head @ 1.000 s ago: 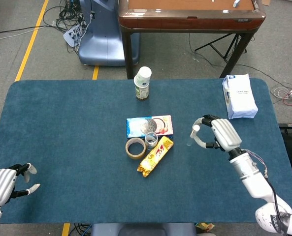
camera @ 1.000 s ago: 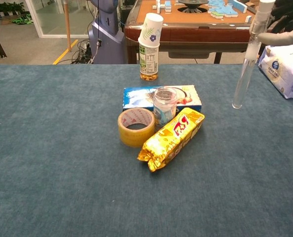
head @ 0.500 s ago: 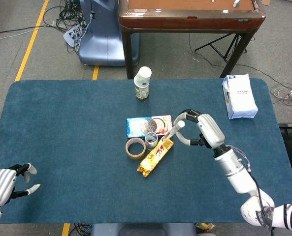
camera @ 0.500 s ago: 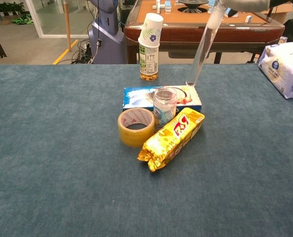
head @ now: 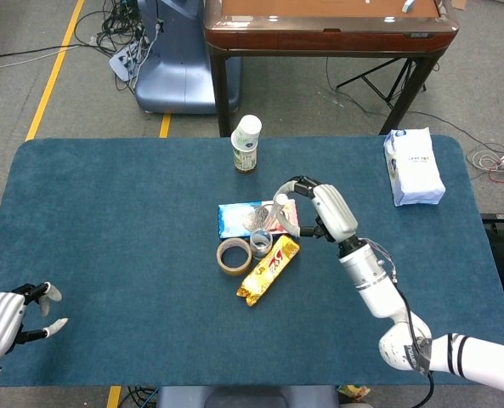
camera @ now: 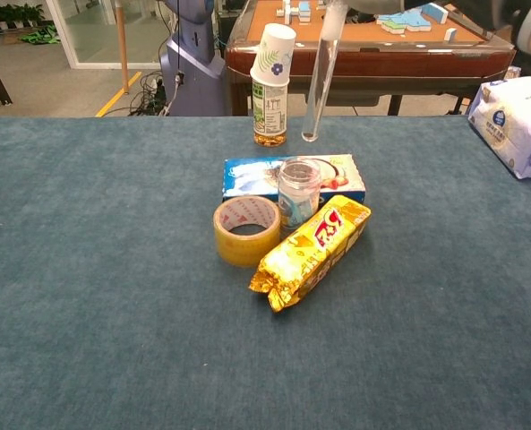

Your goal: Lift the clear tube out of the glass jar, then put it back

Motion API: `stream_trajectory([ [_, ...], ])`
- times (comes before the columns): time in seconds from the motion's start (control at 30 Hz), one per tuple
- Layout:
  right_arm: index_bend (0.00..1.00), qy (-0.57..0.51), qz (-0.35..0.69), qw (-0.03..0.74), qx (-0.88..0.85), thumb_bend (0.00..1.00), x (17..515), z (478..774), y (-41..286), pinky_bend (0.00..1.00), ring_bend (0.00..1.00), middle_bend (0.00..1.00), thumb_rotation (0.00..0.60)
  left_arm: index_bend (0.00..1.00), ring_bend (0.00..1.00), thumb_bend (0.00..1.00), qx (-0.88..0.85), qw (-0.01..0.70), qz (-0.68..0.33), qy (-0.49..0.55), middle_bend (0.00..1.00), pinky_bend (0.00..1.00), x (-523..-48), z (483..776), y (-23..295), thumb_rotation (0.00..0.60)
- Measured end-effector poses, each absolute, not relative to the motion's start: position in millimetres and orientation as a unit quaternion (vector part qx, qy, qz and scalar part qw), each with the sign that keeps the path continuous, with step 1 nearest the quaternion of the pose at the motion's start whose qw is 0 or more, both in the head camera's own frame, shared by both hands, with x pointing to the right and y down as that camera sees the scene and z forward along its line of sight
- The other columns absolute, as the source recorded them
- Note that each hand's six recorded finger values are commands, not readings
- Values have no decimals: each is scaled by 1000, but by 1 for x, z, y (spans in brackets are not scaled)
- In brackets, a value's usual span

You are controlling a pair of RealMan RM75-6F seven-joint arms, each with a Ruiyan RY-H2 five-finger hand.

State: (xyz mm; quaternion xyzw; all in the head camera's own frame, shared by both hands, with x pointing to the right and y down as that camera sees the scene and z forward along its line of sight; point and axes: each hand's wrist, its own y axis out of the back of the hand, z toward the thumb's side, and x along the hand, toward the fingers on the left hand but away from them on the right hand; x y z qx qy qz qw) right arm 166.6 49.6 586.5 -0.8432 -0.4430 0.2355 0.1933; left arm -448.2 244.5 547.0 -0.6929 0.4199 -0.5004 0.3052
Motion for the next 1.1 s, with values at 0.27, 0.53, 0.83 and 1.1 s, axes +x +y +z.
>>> stream_trajectory([
  [0.27,673,-436,239,186,-847,586,147,605,49,318,304,501,600,510,522,143,-693,299,-497,428,699,696,-453,544,243,600],
  [0.53,673,-430,250,181,-849,586,144,617,55,318,304,501,600,510,522,143,-693,297,-496,431,699,696,-456,541,243,600],
  [0.83,673,-428,263,174,-847,586,151,629,57,318,303,501,600,510,522,143,-692,297,-498,429,699,696,-455,543,243,600],
  [1.1,673,-418,282,166,-847,586,155,647,64,318,300,488,600,510,522,143,-692,296,-498,430,699,696,-456,542,243,600],
])
